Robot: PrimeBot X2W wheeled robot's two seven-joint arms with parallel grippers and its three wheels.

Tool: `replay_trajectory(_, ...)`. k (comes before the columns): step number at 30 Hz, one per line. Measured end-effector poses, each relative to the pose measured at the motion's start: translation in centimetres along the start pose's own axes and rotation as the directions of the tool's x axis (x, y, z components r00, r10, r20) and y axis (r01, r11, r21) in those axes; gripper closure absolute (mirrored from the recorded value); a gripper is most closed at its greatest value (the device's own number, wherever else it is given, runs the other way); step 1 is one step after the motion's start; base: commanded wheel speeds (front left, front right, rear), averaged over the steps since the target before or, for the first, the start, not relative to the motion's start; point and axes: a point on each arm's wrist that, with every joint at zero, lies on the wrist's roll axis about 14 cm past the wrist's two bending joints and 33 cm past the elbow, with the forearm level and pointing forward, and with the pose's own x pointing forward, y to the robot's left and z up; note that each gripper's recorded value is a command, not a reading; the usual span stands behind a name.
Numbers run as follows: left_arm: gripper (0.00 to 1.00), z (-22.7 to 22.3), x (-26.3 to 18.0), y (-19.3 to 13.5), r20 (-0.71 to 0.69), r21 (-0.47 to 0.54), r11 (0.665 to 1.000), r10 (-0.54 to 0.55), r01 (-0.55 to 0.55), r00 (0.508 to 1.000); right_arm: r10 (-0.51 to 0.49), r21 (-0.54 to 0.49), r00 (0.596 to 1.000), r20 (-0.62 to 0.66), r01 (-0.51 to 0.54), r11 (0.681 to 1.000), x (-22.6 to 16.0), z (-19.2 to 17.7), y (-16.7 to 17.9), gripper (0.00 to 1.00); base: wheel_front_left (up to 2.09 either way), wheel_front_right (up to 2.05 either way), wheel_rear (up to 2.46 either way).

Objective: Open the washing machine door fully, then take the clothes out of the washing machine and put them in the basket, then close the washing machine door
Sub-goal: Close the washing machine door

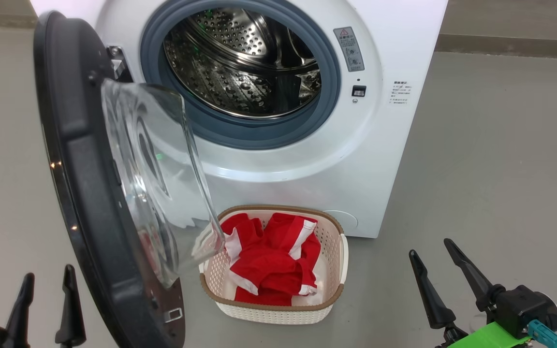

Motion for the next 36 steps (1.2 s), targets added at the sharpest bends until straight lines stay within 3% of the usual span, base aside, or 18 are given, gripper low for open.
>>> replay_trajectory(12,0.00,-1.3,-0.5,0.4,-0.041,0.059,0.998,0.008,-0.006,0.999,0.001,0.003,1.000,-0.001,-0.001,1.000,0.1,0.0,0.1,0.00,0.00,0.00,0.00)
replay_trajectory(36,0.00,-2.3,-1.1,1.0,-0.073,0.066,0.998,0.029,-0.024,0.997,0.013,0.006,1.000,0.016,-0.013,1.000,0.6,0.5,0.5,0.00,0.00,0.00,0.00)
